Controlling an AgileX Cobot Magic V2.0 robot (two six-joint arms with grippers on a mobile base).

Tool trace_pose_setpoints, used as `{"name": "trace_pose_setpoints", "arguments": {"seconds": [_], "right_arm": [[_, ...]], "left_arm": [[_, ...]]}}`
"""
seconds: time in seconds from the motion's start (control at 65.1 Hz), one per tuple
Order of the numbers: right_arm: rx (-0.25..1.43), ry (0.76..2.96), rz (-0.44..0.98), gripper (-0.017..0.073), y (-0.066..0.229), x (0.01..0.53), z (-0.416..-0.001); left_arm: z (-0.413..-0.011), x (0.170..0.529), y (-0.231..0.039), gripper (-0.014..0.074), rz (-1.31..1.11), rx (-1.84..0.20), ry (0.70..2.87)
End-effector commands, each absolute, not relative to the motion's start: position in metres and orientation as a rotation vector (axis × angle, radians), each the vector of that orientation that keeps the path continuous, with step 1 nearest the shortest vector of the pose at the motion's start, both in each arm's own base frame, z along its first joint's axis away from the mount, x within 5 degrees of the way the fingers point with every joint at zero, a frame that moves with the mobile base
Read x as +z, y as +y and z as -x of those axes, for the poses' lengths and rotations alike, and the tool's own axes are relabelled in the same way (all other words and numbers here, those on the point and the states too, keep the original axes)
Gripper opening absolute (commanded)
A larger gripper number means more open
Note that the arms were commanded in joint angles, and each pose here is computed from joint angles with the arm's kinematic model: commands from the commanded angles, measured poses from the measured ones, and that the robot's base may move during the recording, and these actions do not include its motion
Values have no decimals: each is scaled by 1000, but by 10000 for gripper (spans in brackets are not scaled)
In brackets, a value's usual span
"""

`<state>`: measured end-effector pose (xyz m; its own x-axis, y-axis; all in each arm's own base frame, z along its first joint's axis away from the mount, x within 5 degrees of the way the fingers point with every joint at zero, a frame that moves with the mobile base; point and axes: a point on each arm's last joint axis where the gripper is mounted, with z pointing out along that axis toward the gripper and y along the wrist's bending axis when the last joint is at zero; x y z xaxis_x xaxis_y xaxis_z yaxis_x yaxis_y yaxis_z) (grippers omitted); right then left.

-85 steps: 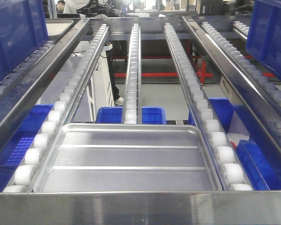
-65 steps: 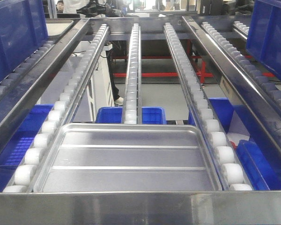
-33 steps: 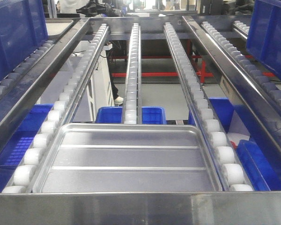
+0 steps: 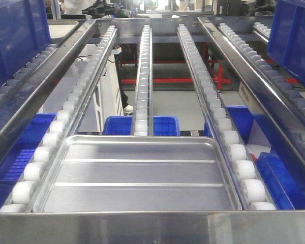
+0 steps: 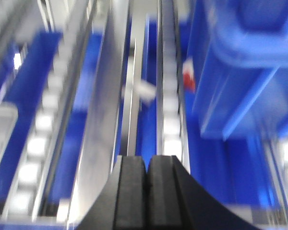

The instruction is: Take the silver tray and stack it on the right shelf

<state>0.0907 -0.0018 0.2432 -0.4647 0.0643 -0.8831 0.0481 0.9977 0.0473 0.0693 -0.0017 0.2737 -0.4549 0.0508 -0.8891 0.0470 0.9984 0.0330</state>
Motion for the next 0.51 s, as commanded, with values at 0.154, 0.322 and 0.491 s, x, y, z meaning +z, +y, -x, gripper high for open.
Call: {"name": "trace_pose_setpoints", "arguments": {"seconds": [0.154,0.322,0.491], "right_arm": [[1,2455,-51,50,2,245,-119],[98,2627,-121,50,8,229,-127],[306,2628,-259,50,20,227,-135]], "left_arm": [[-112,288,-11,-100,-21,-106,2410],[-136,270,-22,-100,57,-266,2563],[-153,255,-27,-100,89,-324,2682]]}}
